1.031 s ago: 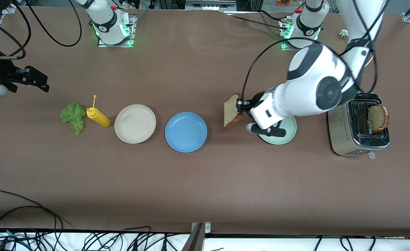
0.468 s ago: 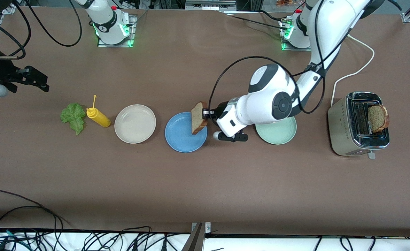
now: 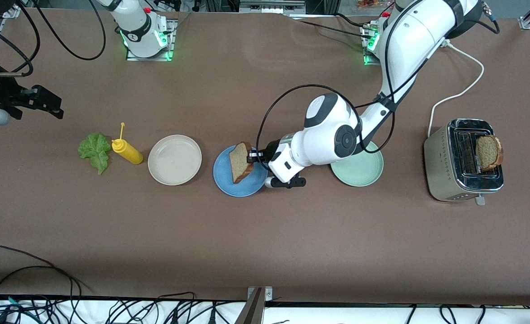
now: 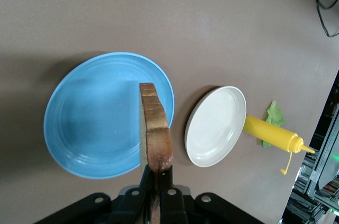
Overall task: Make sandwich in blue plate with both arms
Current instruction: 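Lower the bread onto the blue plate and open the left gripper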
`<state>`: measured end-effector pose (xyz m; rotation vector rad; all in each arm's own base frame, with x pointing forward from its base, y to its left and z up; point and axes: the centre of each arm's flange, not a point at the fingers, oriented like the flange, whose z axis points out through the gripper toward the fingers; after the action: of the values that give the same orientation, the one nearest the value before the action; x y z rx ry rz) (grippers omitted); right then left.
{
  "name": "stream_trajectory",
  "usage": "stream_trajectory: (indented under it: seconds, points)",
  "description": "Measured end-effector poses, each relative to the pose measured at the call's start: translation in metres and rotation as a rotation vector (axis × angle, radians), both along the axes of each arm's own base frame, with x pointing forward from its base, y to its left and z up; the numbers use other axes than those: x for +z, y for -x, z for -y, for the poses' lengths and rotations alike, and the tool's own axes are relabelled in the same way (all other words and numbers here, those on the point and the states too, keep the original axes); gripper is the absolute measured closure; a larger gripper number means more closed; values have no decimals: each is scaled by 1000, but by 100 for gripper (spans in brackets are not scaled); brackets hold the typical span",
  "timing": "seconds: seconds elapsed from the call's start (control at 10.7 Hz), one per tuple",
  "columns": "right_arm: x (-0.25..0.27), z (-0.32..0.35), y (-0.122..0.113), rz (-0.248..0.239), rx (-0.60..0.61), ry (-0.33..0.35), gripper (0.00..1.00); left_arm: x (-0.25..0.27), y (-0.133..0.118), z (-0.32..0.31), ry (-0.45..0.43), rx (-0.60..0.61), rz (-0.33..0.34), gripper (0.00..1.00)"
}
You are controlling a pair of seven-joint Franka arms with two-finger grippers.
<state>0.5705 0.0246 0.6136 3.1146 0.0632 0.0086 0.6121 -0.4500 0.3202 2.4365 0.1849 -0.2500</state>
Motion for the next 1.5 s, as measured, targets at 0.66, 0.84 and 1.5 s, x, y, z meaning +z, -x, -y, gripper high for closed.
stream_trajectory:
  seconds: [0.66,0.84,1.5]
  points:
    - [0,0,0,0,0,0,0,-58,2,18,37,82,27,92]
    - [0,0,0,0,0,0,0,-68,2,17,32,79,21,92]
    - [0,0,0,0,0,0,0,-79,3,13,-35,17,81,37]
